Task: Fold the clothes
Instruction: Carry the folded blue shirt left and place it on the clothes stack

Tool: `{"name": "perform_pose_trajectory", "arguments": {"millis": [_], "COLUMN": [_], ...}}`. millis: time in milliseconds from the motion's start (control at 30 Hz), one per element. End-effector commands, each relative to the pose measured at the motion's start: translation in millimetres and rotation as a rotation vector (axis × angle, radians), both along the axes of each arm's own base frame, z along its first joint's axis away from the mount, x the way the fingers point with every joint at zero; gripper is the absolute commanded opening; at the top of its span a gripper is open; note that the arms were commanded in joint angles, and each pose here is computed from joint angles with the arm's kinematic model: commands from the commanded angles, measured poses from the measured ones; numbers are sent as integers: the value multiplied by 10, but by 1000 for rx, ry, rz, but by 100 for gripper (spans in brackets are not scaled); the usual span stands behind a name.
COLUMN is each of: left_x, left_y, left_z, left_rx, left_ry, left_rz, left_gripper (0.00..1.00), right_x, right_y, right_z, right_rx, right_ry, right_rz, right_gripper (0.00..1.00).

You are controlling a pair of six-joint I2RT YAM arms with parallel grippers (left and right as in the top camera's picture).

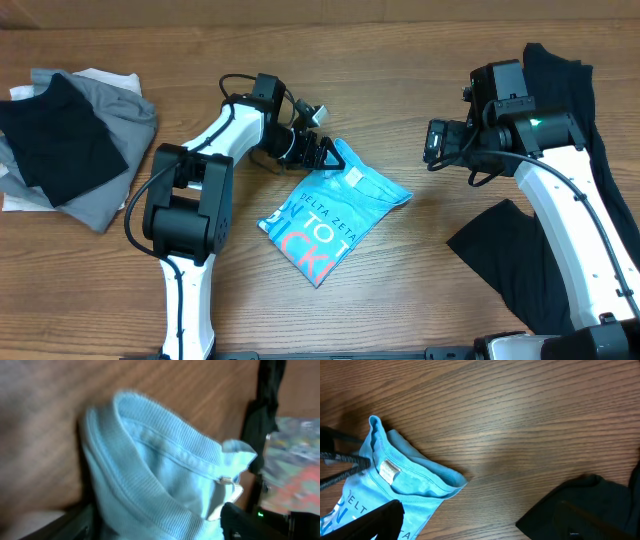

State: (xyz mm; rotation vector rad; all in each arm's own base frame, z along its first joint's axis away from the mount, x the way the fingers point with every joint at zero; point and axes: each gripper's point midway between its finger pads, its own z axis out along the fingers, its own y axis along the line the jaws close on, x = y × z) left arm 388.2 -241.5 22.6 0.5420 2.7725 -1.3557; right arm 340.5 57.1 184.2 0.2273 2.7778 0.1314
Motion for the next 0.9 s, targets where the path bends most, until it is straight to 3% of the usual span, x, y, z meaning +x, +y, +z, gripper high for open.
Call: {"name": "perform_pose_trajectory", "arguments": {"millis": [0,167,233,467,633,733,867], "left_x": [-348,-446,-456,-447,-222,131,697], "left_y": [57,15,-1,-2,5,83,464], "left_z": [-525,-620,-623,-623,-478,-138,651], "left_rx": [106,181,183,184,165,150,163], "left_ry": [161,152,150,152,95,20,-150], "left_rz": [-17,-56,-61,-55,-32,37,214], "left_gripper": [75,72,63,4,4,4,4], "right_x": [3,3,3,4,7,16,16], "right_y": [-19,-19,-19,-20,-21,-25,-25], "right_z": [5,5,5,5,6,9,9], "right_rx": [-4,-4,-4,-4,-4,-7,-7], "right_ry": [-7,-7,-7,-7,-8,-13,-12], "right_rz": [-8,-8,-8,-8,-9,-10,-10], "right_gripper": [100,100,100,100,100,100,100]}}
